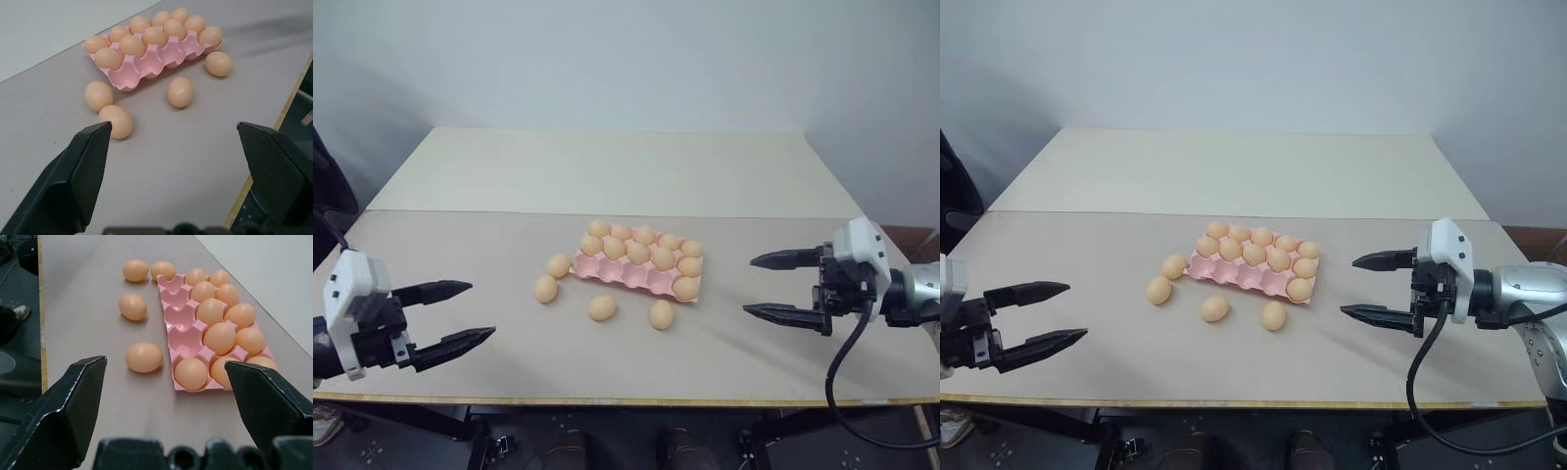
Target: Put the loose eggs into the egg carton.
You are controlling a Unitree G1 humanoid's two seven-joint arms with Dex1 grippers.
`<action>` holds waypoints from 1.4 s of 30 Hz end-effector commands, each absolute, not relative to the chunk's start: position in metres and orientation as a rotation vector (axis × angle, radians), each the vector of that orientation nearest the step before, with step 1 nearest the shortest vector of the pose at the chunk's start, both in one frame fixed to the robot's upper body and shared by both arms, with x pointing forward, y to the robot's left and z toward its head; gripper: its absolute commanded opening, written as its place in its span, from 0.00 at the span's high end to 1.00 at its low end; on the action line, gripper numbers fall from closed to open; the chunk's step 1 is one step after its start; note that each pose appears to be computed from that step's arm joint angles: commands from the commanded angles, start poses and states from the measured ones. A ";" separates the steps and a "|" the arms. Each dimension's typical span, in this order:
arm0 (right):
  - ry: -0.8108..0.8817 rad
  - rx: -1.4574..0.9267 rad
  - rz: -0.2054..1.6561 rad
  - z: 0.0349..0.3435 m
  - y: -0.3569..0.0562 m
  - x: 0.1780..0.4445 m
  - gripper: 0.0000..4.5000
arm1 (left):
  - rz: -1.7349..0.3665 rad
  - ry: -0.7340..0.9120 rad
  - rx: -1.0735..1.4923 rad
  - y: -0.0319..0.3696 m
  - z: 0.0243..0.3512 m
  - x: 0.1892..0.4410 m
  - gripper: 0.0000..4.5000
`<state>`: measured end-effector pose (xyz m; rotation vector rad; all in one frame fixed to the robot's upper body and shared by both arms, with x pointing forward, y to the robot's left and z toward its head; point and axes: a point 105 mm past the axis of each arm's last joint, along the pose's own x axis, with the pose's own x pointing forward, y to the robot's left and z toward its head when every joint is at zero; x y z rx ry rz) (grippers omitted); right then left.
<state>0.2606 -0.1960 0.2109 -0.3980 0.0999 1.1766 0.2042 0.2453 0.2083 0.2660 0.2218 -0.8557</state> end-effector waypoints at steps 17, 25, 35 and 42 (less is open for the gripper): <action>0.049 -0.462 1.178 0.220 -0.195 0.259 0.00 | -0.890 0.187 0.286 0.239 0.217 0.205 0.01; 0.047 -0.537 1.268 0.208 -0.154 0.255 0.00 | -0.929 0.218 0.278 0.237 0.212 0.208 0.01; 0.046 -0.826 1.370 0.144 -0.082 0.274 0.00 | -1.001 0.205 0.287 0.227 0.214 0.221 0.01; 0.052 -0.932 1.351 0.126 -0.072 0.291 0.00 | -1.007 0.203 0.297 0.226 0.215 0.220 0.01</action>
